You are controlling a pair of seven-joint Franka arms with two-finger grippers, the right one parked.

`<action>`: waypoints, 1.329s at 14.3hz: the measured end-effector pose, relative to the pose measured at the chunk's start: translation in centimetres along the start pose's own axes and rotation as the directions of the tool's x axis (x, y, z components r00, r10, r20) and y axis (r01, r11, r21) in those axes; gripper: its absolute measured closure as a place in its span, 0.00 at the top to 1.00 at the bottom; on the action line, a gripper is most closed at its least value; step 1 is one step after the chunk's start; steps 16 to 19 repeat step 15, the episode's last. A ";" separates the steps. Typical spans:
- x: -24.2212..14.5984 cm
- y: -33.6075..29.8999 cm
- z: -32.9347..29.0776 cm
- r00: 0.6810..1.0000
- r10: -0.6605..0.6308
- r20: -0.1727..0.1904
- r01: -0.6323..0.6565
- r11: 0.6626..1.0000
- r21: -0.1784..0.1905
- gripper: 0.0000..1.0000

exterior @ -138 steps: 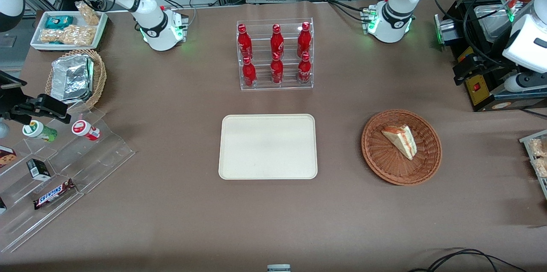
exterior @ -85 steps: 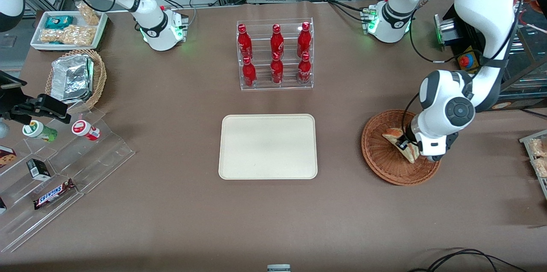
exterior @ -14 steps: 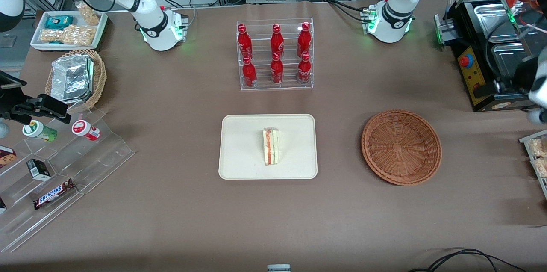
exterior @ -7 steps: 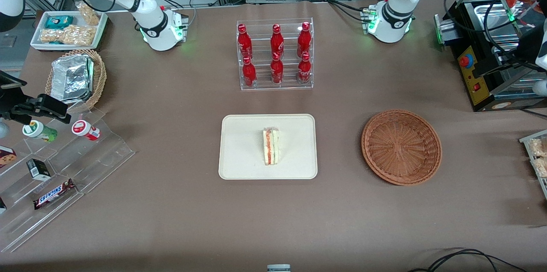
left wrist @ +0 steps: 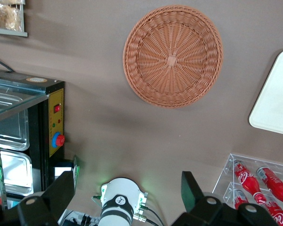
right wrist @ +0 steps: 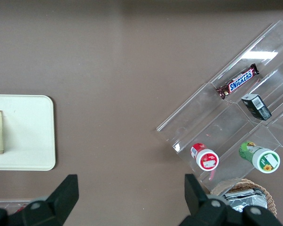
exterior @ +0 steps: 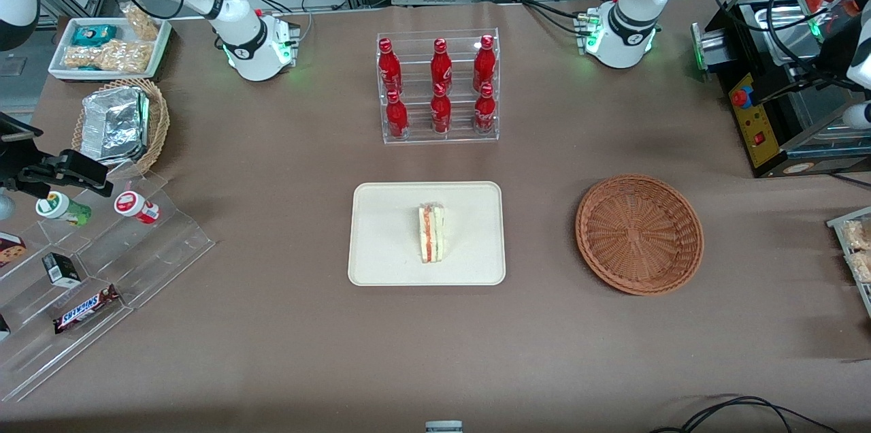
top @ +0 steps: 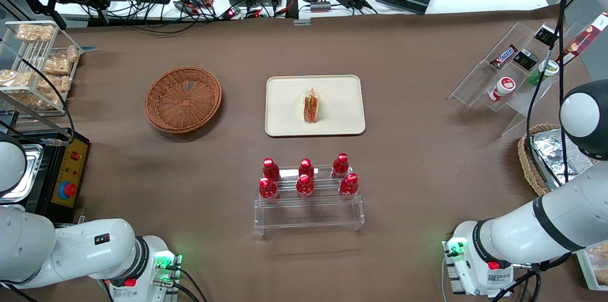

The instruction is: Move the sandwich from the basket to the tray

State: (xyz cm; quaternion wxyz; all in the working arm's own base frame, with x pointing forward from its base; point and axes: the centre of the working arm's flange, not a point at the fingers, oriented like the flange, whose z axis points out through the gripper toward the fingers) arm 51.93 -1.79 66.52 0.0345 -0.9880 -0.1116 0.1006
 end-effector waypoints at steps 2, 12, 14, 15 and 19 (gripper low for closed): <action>0.0 0.1 0.1 1.000 0.000 -0.009 0.000 1.000 0.016 1.00; 0.3 1.1 0.2 0.995 0.091 -0.050 -0.089 0.995 0.042 1.00; 0.3 1.2 0.2 0.994 0.100 -0.050 -0.098 0.994 0.042 1.00; 0.3 1.2 0.1 0.993 0.103 -0.051 -0.100 0.994 0.042 1.00; 0.3 1.2 0.1 0.993 0.103 -0.051 -0.100 0.994 0.042 1.00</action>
